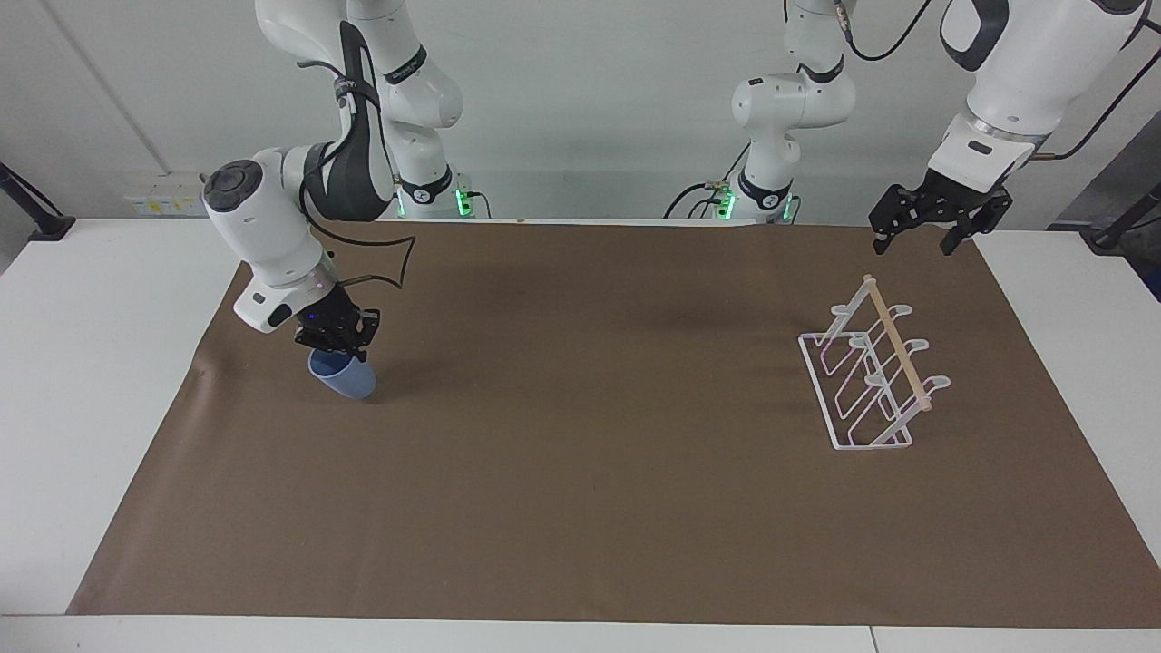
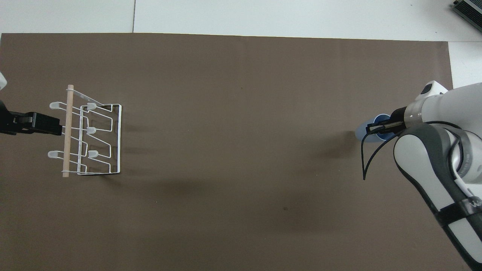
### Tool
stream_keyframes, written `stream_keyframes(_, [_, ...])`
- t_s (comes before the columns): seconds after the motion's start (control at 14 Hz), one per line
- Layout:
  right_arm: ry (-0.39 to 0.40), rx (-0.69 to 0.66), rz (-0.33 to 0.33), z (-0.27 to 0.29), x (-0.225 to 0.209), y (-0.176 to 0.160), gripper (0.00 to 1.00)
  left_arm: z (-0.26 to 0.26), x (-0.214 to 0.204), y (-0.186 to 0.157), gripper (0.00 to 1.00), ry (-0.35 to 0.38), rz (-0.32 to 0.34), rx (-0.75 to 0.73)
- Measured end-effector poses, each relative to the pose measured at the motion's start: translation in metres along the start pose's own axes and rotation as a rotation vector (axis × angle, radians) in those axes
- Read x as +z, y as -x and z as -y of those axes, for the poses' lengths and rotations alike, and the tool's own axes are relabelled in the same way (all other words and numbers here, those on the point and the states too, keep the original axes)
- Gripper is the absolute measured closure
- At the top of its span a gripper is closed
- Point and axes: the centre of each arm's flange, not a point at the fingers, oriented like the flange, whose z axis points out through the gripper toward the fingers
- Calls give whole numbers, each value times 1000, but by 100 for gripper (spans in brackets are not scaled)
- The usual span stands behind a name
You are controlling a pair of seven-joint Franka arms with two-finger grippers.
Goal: Hang cup on cup holder
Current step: 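Lift and tip the blue cup sideways with the right gripper toward the rack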
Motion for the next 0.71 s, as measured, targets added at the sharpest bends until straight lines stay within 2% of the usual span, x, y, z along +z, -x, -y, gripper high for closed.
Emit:
stream_keyframes(0.36, [-260,-12,-93,19,-15,-8,95,0,0,0,0,0,0,0])
stream_keyframes(0.71, [-473,16,-119,76,-12,-15,95,-1,0,0,0,0,0,1])
